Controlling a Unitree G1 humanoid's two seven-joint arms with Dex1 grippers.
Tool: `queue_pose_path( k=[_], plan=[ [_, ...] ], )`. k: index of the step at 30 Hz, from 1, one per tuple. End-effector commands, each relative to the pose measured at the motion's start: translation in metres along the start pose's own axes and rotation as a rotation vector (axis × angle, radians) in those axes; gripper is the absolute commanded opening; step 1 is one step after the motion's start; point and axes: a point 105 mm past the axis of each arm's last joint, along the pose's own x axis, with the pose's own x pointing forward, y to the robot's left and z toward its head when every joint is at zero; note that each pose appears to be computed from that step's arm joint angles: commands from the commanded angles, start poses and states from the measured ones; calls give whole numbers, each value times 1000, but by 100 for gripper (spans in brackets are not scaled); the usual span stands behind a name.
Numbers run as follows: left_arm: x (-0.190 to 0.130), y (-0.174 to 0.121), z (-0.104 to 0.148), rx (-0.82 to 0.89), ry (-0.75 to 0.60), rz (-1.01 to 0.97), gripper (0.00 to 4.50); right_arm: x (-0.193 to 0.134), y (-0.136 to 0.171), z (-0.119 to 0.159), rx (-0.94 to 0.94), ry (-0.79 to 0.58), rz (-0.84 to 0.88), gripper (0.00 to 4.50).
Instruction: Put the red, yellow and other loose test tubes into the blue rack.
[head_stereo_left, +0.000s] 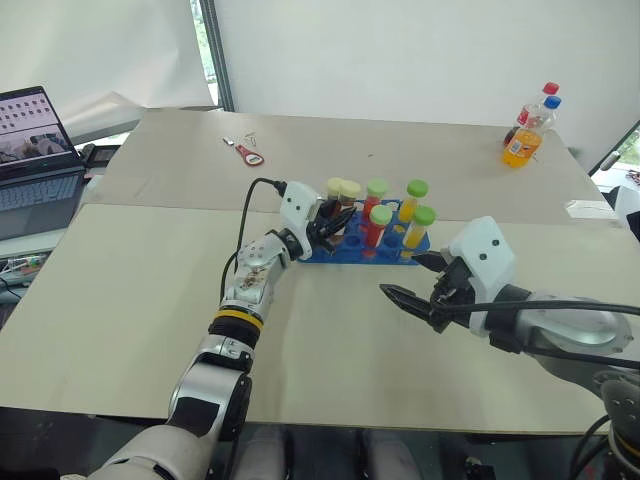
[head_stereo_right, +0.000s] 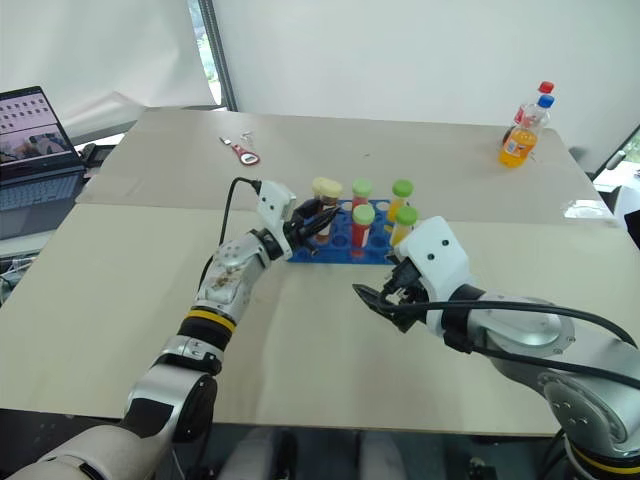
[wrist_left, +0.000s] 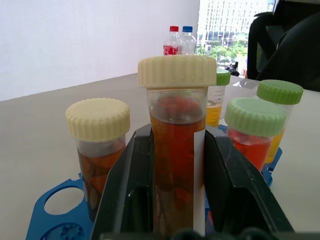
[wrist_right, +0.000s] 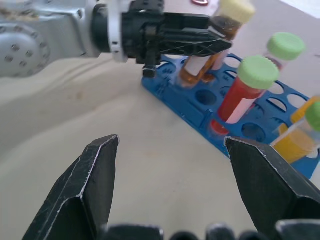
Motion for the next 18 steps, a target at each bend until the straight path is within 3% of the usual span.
queue_pose_path(
  k=[1, 8, 10, 13, 18],
  plan=[
    [-6, 0, 3, 31, -32, 10, 136, -6, -9, 14, -27, -82, -88, 376],
    [-27, 3, 13, 92, -31, -65, 448, -6, -14, 18, -50, -104, -87, 376],
    [-43, 9, 20, 150, -18, -90, 448, -8, -21, 22, -45, -133, -91, 376],
    [-58, 15, 28, 207, 12, -120, 450, -10, -29, 22, -62, -137, -79, 449],
    [-117, 44, 35, 281, 357, -189, 450, -30, -59, 17, -209, -33, -8, 449]
  ],
)
